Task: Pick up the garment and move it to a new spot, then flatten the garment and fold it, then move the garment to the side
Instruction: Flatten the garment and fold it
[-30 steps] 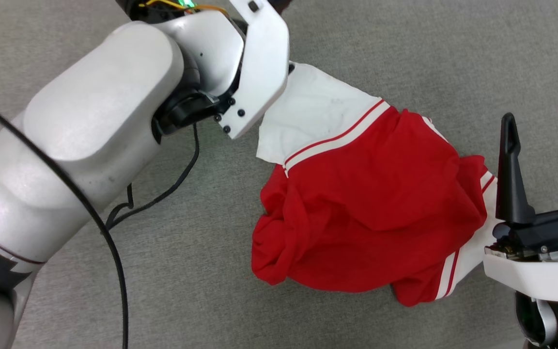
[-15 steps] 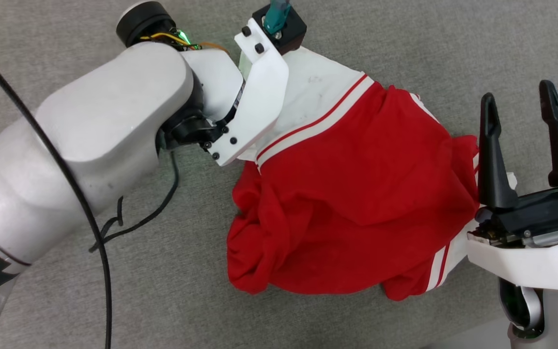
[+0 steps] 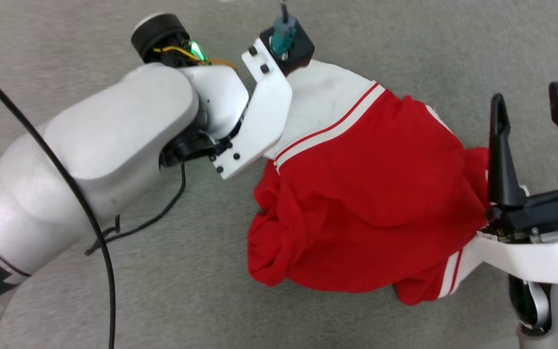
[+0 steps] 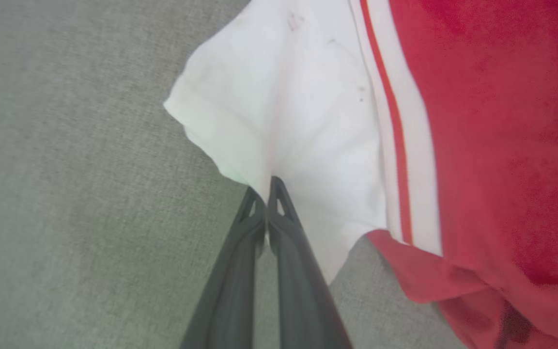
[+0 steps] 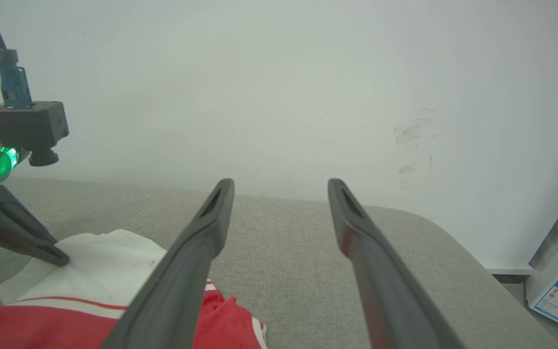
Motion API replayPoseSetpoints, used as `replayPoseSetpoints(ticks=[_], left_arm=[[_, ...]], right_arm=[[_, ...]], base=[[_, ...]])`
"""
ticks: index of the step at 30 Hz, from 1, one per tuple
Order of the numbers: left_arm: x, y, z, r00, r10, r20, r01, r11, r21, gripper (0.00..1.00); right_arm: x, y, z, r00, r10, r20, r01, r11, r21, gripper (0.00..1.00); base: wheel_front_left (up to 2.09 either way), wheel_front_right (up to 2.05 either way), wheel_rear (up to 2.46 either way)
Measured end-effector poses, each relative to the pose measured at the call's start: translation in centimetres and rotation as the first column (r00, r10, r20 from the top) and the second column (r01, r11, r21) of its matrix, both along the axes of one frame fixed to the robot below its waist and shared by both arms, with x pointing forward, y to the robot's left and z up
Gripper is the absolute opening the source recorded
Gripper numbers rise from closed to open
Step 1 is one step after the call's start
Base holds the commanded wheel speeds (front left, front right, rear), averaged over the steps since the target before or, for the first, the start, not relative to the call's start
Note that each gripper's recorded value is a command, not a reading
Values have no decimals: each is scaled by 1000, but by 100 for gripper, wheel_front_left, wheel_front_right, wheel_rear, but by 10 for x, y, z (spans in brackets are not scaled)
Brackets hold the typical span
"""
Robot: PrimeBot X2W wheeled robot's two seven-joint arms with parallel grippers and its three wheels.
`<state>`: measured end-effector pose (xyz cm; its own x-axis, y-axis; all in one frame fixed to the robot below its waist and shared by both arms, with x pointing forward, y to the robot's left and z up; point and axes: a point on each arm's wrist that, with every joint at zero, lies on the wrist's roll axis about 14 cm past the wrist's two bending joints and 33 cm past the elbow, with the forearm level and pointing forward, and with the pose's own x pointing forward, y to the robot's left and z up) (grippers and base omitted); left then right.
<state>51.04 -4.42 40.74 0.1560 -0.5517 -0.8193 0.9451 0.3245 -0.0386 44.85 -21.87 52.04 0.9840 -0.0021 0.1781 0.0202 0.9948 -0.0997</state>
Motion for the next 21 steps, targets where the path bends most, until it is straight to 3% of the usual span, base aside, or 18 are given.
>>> replayPoseSetpoints(ticks=[4,10,17,21], left_arm=[[16,17,33,992,84,99,-74,992,-102,0],[33,93,62,940,297,168,-270,949,-163,0],[21,204,66,827,518,218,-504,855,-119,0],[-4,252,45,757,629,177,-628,775,-67,0]], right_arm=[[-4,5,4,1000,19,10,-19,1000,7,100],[-3,26,12,996,87,36,-88,996,20,100],[-7,46,22,987,148,60,-149,988,26,100],[-9,51,23,985,164,61,-166,986,26,100]], base=[[0,0,0],[0,0,0],[0,0,0],[0,0,0]])
